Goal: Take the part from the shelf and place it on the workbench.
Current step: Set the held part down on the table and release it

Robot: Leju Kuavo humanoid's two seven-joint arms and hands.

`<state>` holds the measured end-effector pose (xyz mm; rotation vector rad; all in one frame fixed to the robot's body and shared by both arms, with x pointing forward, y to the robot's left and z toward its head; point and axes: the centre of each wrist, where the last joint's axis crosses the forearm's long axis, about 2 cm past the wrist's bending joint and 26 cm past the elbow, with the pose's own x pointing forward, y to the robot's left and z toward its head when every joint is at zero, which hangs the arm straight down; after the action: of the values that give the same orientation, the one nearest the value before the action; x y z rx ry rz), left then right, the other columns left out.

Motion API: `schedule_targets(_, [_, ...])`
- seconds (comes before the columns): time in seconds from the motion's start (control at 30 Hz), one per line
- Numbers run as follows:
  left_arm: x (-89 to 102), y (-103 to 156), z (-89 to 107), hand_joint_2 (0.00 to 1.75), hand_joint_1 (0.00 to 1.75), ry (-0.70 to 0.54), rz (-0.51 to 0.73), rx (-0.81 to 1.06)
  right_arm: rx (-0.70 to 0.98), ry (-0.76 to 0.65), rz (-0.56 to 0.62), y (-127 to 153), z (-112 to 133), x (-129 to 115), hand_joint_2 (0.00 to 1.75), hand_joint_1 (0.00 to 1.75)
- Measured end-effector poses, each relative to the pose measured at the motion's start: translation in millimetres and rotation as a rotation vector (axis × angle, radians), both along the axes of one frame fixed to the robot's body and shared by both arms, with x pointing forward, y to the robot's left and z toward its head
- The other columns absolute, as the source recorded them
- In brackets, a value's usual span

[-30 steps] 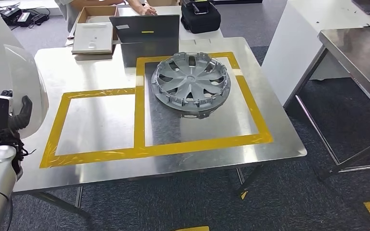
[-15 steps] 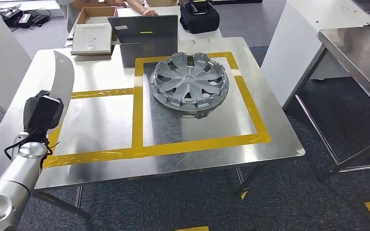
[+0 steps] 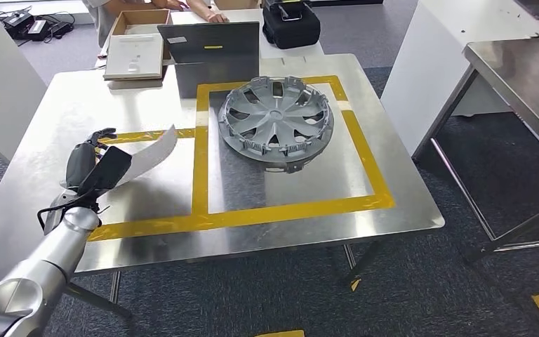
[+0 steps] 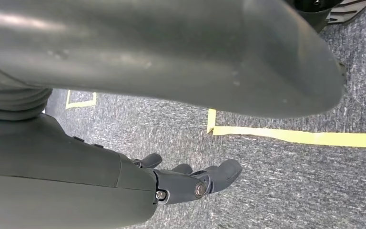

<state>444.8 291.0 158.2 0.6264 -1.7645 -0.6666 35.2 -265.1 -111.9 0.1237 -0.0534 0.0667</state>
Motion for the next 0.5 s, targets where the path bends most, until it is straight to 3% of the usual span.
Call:
schedule_targets(0.3, [9.3,-10,17.4,0.0,0.0,0.016,0.086,0.049,0.008,0.01,-0.02,6,0,-1,0.0,0.0])
schedule_targets(0.5, [16.5,-10,33.9,0.0,0.0,-0.078,0.074,0.014,0.012,0.01,-0.031,12,1,-1,0.0,0.0])
